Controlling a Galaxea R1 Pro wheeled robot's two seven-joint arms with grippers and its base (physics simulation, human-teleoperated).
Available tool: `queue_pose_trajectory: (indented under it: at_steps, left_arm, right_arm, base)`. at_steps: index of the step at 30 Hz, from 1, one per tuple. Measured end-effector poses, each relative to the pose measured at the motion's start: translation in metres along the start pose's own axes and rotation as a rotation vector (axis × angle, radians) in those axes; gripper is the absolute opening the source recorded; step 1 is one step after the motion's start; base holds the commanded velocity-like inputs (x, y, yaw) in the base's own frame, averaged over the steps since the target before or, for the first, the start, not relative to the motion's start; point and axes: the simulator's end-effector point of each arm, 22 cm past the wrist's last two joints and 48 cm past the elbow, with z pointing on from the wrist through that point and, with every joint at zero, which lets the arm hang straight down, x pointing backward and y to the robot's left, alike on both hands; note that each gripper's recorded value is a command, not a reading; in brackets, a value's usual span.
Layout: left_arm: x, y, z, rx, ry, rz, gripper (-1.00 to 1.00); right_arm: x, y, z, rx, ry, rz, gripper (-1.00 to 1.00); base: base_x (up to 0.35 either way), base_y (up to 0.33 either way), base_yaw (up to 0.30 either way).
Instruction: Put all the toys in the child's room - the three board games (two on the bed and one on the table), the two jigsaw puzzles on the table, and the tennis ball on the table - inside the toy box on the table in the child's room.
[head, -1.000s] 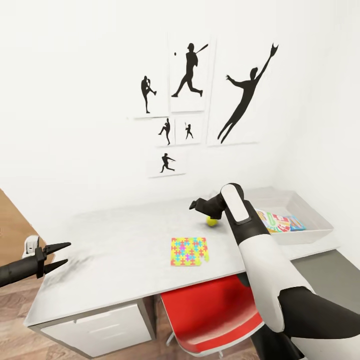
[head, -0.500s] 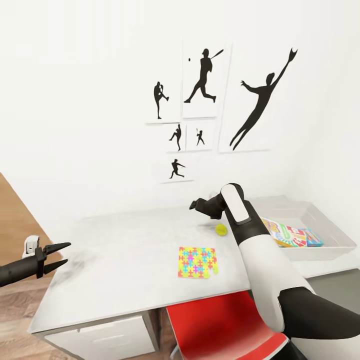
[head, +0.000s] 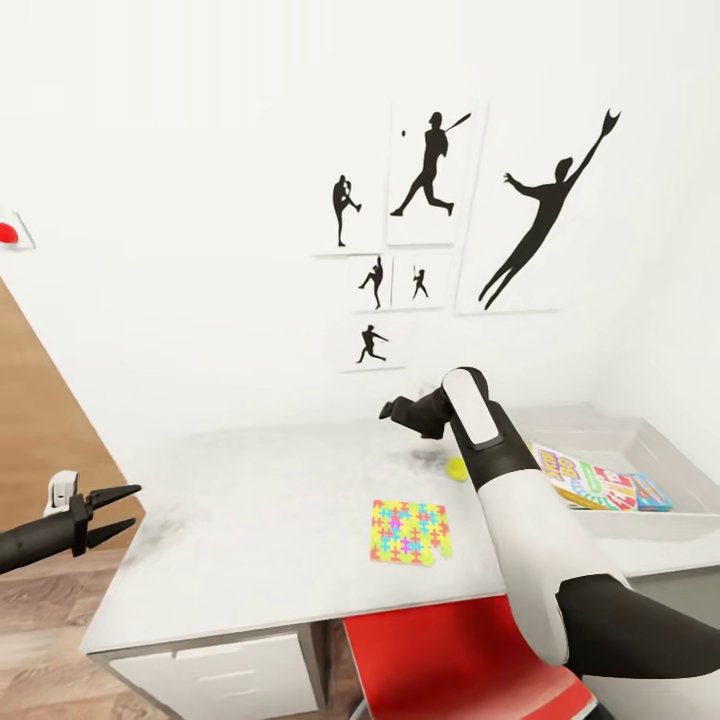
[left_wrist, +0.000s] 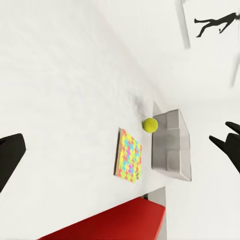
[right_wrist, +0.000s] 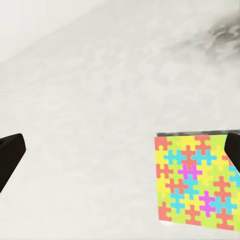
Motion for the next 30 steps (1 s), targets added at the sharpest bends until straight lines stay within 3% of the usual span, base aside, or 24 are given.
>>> queue_pose_trajectory:
  at_steps: [19,30]
  left_arm:
    - [0.000,-0.006,-0.001,0.004,0.002,0.014,1.00]
    - [0.000,-0.005,-0.001,0.001,0.002,0.013,1.00]
  right_arm:
    - [-0.002,0.001,-0.006,-0.002,-0.010,0.006,1.00]
    - [-0.017,-0.033,-0.005,0.047,-0.049,0.045,1.00]
  base:
    - [0.000,0.000,0.068]
    - [0.000,0.000,0.000]
